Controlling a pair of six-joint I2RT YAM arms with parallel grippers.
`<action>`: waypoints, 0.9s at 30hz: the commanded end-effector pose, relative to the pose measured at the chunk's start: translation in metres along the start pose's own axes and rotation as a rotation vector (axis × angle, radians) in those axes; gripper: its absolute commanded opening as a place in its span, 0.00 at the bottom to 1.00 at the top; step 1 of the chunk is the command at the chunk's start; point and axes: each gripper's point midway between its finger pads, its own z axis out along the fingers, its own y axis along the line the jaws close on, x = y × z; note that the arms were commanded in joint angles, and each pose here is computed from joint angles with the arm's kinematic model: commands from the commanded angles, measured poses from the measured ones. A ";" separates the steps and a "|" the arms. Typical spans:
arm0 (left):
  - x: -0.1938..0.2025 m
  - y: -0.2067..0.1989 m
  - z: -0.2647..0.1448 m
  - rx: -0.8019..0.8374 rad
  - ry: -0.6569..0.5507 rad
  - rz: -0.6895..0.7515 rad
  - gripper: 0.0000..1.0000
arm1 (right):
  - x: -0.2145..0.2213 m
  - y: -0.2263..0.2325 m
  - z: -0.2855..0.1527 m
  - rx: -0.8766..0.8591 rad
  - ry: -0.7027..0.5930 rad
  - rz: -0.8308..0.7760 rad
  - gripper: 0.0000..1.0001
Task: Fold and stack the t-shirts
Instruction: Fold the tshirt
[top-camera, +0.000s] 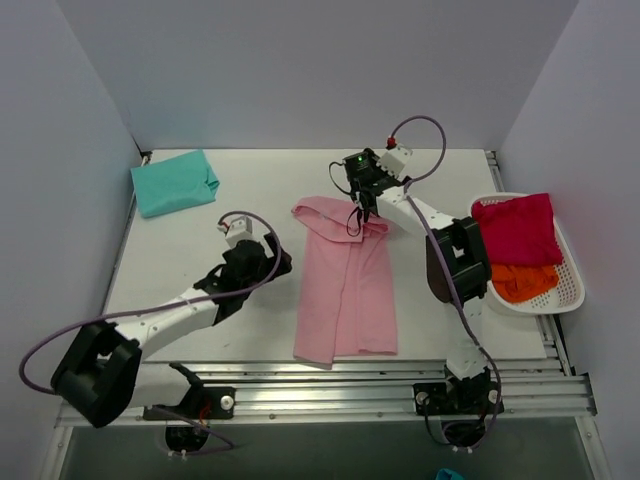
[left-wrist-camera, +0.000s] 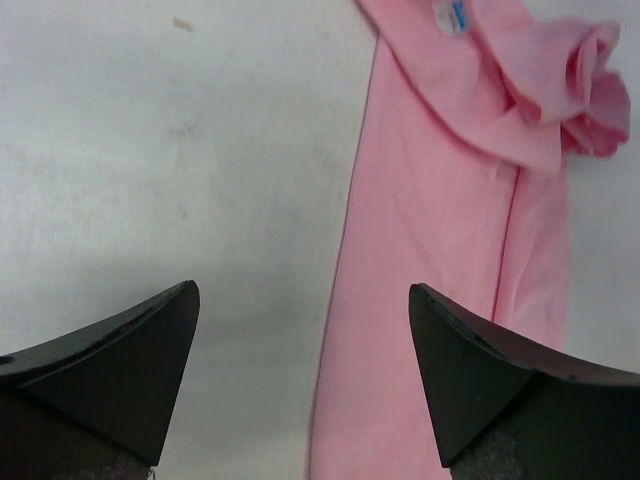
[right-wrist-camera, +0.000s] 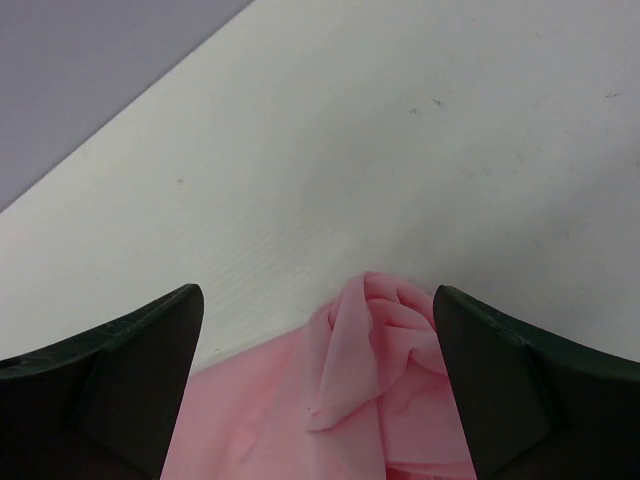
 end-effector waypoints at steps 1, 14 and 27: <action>-0.051 -0.028 0.037 0.027 -0.097 -0.019 0.95 | -0.046 -0.006 -0.032 -0.026 -0.056 0.017 0.95; -0.094 -0.066 0.182 0.153 -0.004 -0.016 0.93 | -0.030 -0.004 -0.045 -0.171 0.041 0.027 0.92; -0.103 -0.058 0.225 0.193 0.019 -0.051 0.83 | 0.035 0.024 -0.059 -0.277 0.158 -0.033 0.82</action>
